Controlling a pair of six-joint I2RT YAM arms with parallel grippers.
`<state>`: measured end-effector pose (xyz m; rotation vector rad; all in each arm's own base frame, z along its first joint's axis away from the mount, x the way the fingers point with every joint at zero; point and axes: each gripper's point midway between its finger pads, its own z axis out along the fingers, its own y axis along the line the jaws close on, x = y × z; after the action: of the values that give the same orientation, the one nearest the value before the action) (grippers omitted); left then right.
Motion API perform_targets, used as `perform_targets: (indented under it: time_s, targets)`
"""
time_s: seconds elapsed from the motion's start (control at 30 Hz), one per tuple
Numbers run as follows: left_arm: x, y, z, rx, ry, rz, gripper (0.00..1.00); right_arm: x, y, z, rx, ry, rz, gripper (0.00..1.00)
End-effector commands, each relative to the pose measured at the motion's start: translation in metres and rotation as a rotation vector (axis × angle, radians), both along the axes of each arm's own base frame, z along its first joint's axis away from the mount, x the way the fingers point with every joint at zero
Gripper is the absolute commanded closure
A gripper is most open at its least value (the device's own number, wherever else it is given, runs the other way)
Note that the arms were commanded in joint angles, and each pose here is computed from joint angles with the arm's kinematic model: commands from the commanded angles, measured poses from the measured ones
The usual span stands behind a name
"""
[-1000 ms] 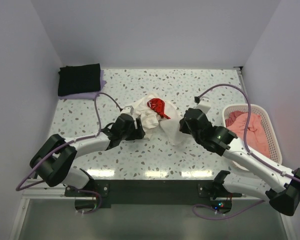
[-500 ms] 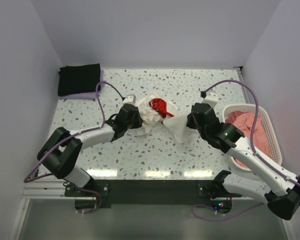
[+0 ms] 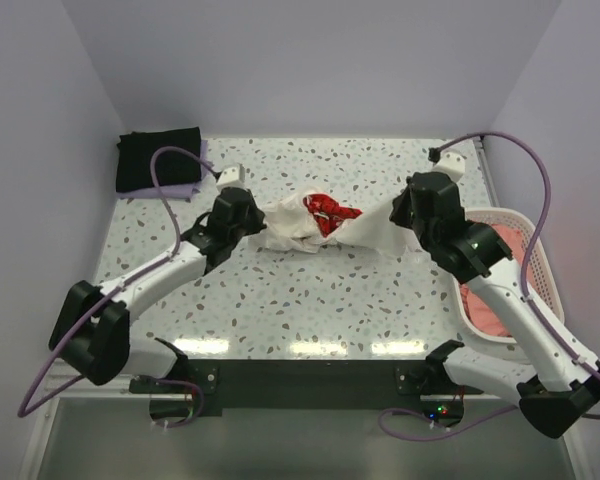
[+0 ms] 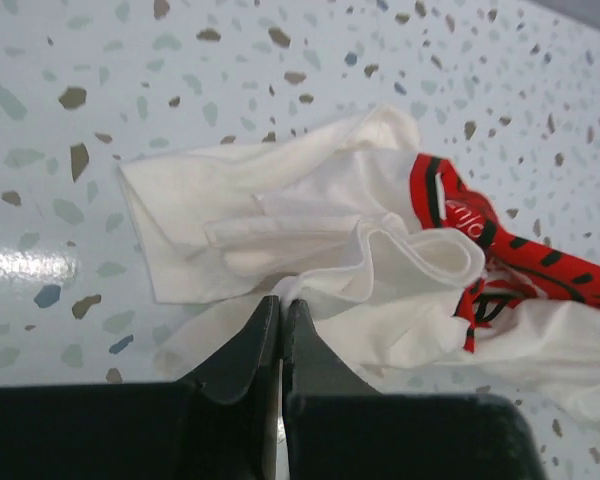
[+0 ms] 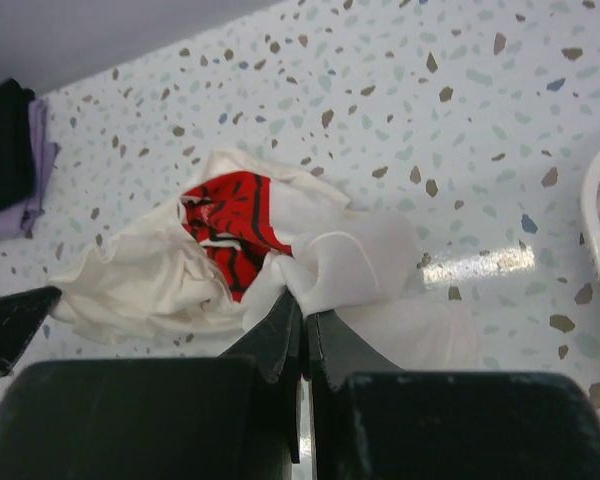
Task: Fold and stack the t-shirts
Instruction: Flatten the tshirt out
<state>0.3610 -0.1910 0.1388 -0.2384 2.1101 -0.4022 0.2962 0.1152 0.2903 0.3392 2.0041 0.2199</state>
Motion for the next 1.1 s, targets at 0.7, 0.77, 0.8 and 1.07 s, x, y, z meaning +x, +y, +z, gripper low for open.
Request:
perform_targets:
  time_s: [0.7,0.77,0.8,1.07]
  targets:
    - [0.106,0.108,0.329,-0.172,-0.53,0.171,1.0,0.131,-0.084,0.222,0.357,-0.509,-0.189,1.0]
    - [0.103,0.116,0.347,-0.168,-0.559,0.17,1.0,0.12,-0.089,0.243,0.373,-0.559,-0.189,1.0]
    - [0.098,0.124,0.36,-0.168,-0.581,0.175,1.0,0.107,-0.096,0.257,0.378,-0.601,-0.199,1.0]
    - [0.068,0.152,0.358,-0.166,-0.571,0.178,1.0,0.063,-0.101,0.244,0.363,-0.556,-0.204,1.0]
